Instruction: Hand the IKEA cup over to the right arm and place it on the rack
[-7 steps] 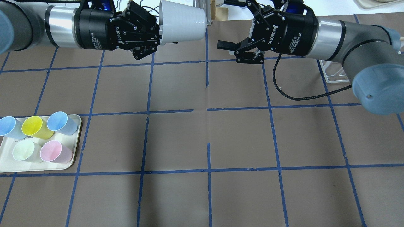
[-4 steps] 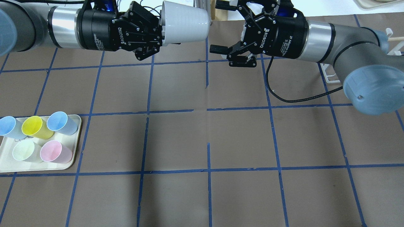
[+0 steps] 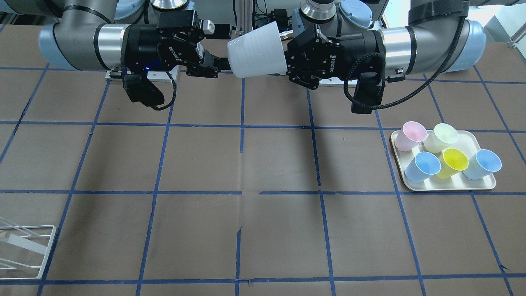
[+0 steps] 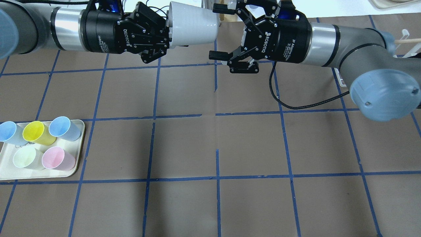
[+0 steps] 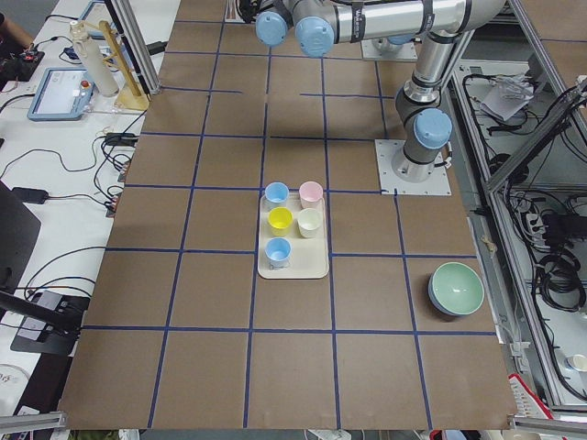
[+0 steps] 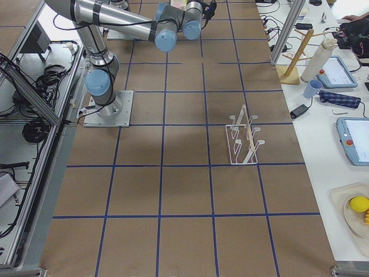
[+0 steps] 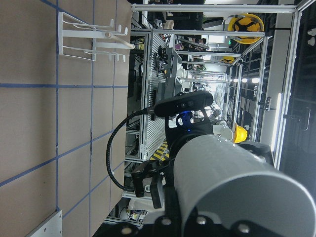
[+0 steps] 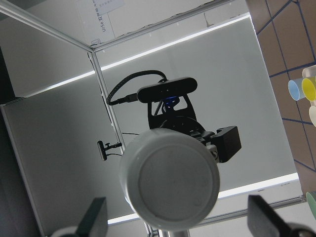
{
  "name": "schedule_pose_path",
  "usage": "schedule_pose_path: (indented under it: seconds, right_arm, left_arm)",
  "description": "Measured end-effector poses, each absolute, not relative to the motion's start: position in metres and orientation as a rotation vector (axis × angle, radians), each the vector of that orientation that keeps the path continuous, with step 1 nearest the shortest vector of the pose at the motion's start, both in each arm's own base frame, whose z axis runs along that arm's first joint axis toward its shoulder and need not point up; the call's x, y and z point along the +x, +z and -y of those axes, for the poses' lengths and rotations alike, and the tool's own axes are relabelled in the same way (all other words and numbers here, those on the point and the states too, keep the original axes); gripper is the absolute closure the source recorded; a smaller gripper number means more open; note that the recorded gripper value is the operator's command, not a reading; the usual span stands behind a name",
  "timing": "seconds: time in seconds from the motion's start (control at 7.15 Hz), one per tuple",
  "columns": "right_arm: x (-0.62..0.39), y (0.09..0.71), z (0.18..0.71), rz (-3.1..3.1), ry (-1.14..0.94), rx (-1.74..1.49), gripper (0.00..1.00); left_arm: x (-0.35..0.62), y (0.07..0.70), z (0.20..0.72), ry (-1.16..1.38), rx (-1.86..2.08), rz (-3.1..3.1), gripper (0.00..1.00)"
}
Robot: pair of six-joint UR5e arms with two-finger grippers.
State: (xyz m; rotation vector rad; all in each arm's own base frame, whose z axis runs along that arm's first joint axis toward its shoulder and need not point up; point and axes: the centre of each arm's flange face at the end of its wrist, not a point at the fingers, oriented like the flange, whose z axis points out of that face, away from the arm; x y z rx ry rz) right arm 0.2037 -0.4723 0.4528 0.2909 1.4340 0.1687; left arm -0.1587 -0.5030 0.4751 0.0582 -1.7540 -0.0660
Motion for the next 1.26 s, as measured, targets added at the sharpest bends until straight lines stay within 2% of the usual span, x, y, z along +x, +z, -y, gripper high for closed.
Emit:
schedule_pose_path:
  seconds: [0.7, 0.98, 1.12, 1.26]
  right_arm:
    - [0.212, 0.456, 0.487, -1.432, 0.2, 0.29, 0.15]
    - [0.218, 0.456, 0.488, -1.434, 0.213, 0.284, 0.27]
    - [0.218, 0.455, 0.489, -1.435, 0.217, 0.286, 0.39]
    - [0.219, 0.454, 0.489, -1.436, 0.22, 0.288, 0.57]
  left_arm:
    - [-0.159, 0.475, 0.504, -0.065, 0.058, 1.754, 1.0]
    - [-0.159, 0.474, 0.504, -0.065, 0.057, 1.754, 1.0]
    - [-0.158, 0.473, 0.505, -0.067, 0.058, 1.755, 1.0]
    - [-0.158, 0.472, 0.505, -0.068, 0.059, 1.754, 0.46]
